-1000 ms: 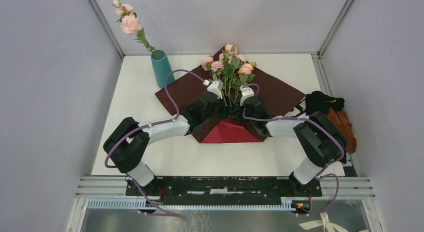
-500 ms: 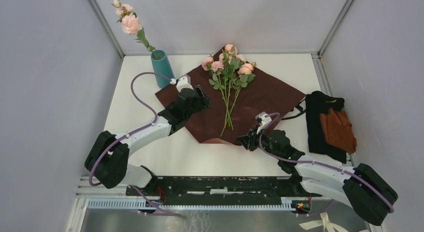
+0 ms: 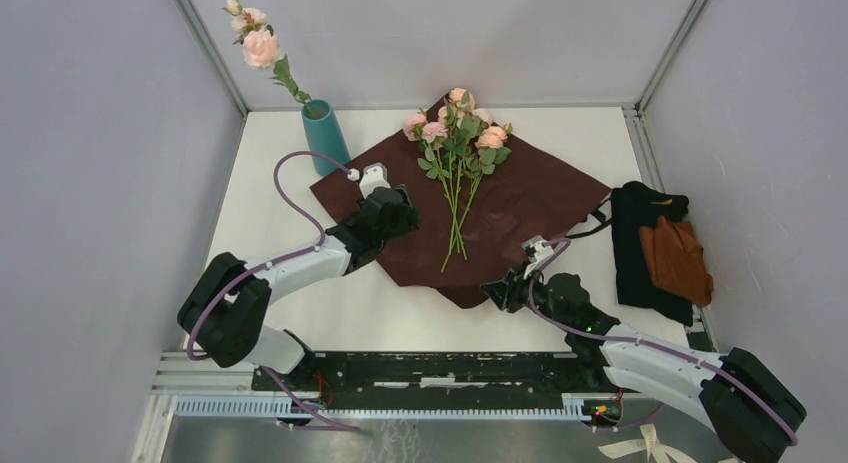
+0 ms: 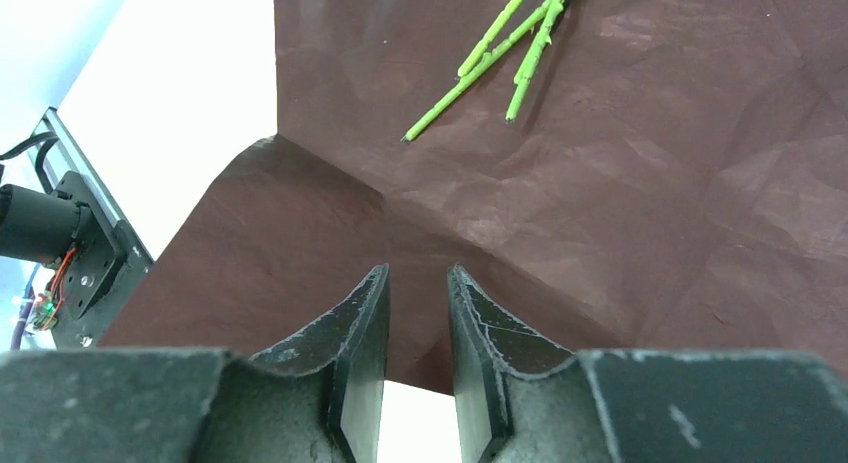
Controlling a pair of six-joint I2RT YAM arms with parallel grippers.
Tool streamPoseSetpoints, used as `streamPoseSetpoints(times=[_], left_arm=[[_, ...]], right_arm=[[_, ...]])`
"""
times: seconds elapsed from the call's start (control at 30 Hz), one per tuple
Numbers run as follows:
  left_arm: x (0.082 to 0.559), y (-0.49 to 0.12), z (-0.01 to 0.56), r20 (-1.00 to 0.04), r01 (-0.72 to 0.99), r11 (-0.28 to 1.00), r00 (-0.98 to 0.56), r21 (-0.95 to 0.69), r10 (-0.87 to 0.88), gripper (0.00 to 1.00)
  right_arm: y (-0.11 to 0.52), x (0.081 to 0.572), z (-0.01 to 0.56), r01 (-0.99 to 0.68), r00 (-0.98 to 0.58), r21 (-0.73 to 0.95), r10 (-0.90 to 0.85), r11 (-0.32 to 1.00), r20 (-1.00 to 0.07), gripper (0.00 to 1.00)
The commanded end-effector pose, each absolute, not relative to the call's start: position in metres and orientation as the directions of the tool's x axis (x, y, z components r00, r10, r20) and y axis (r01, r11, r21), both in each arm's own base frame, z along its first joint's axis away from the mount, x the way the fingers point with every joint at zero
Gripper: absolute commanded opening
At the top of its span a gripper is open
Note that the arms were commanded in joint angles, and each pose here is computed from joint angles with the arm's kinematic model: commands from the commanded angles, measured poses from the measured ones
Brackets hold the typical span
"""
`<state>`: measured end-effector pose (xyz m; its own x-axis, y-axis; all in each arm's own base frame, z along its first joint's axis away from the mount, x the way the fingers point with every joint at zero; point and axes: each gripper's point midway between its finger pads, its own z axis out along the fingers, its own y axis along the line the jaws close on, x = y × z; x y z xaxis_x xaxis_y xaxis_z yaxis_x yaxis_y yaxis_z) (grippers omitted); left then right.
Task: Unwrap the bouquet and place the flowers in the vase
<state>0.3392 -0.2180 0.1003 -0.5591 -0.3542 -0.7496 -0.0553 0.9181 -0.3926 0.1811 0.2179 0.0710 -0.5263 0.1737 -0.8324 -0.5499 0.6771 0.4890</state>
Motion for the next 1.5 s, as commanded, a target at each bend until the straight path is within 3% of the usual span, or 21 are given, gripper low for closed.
streamPoseSetpoints(times=[0.0,0.27,0.5,0.8,1.17,1.47], left_arm=[[0.351,-0.225,0.118,-0.774,-0.026,0.912,-0.519,-0.409,-0.362,0.71],[0.363,-0.250,0.134,-0.798,0.102,0.896,-0.506,-0.431,-0.326,0.77],[0.378,-0.252,0.139,-0.800,0.102,0.898,-0.505,-0.429,-0.325,0.78],[0.391,-0.233,0.135,-0.790,0.052,0.905,-0.510,-0.423,-0.340,0.78],[0.395,-0.243,0.129,-0.777,0.082,0.895,-0.535,-0.439,-0.332,0.77],[0.396,-0.248,0.134,-0.782,0.111,0.889,-0.532,-0.444,-0.324,0.75]], right_arm=[[0.208,0.180,0.053,-0.524,-0.533,0.459,0.144,0.718,-0.834,0.35],[0.242,0.208,0.099,-0.628,-0.471,0.345,0.012,0.698,-0.882,0.38],[0.259,0.213,0.103,-0.655,-0.468,0.327,-0.027,0.681,-0.883,0.39],[0.282,0.157,0.064,-0.715,-0.542,0.377,-0.125,0.589,-0.831,0.39],[0.288,0.130,0.023,-0.693,-0.607,0.408,-0.177,0.594,-0.775,0.39],[0.306,0.164,0.087,-0.740,-0.465,0.269,-0.180,0.616,-0.867,0.39]])
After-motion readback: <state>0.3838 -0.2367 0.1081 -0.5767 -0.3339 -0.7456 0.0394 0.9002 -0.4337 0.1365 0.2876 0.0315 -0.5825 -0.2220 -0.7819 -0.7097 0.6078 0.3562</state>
